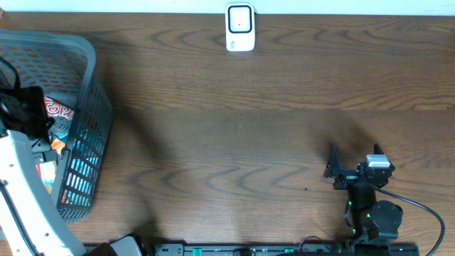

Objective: Scan the item barcode
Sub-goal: 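Move the left gripper up and over into the grey basket, then lower the left gripper and grasp the teal Listerine bottle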

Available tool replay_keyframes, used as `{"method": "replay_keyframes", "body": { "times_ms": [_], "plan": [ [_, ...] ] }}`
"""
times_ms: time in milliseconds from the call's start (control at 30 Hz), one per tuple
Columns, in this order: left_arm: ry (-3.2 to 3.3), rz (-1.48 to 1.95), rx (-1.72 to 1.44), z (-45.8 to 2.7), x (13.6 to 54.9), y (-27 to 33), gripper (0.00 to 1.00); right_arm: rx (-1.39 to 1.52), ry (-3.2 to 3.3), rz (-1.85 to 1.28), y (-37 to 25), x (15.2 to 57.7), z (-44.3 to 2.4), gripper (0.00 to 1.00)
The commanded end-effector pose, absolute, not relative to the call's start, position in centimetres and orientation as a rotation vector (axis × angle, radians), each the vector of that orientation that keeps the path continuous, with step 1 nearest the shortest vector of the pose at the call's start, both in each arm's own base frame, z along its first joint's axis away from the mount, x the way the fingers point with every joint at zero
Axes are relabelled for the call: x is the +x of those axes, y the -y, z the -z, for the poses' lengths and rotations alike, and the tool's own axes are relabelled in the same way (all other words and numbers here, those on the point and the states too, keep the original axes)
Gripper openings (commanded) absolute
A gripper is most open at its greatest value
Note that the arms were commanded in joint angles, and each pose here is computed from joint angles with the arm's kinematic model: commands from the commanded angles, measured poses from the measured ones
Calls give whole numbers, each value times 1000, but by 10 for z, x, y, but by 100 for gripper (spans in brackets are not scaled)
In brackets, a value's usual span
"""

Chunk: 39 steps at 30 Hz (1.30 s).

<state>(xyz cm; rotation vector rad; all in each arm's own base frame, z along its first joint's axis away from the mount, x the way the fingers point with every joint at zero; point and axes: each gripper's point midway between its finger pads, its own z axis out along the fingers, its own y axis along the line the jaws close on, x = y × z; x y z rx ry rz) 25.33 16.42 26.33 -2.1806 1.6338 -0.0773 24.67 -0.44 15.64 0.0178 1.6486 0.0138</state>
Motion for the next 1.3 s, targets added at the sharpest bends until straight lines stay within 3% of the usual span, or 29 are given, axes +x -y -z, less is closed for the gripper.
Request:
{"method": "replay_keyframes", "body": {
  "times_ms": [0,500,1267],
  "plan": [
    [-1529,2,-2281,-257,245,-178,98,35,-1650,-18,6,246,-156,99],
    [-1728,67,-2582,-162,281,-176,98,35,-1650,-18,6,246,-156,99],
    [-1748,75,-2595,-125,289,-176,97,35,-1650,-18,6,246,-156,99]
  ]
}}
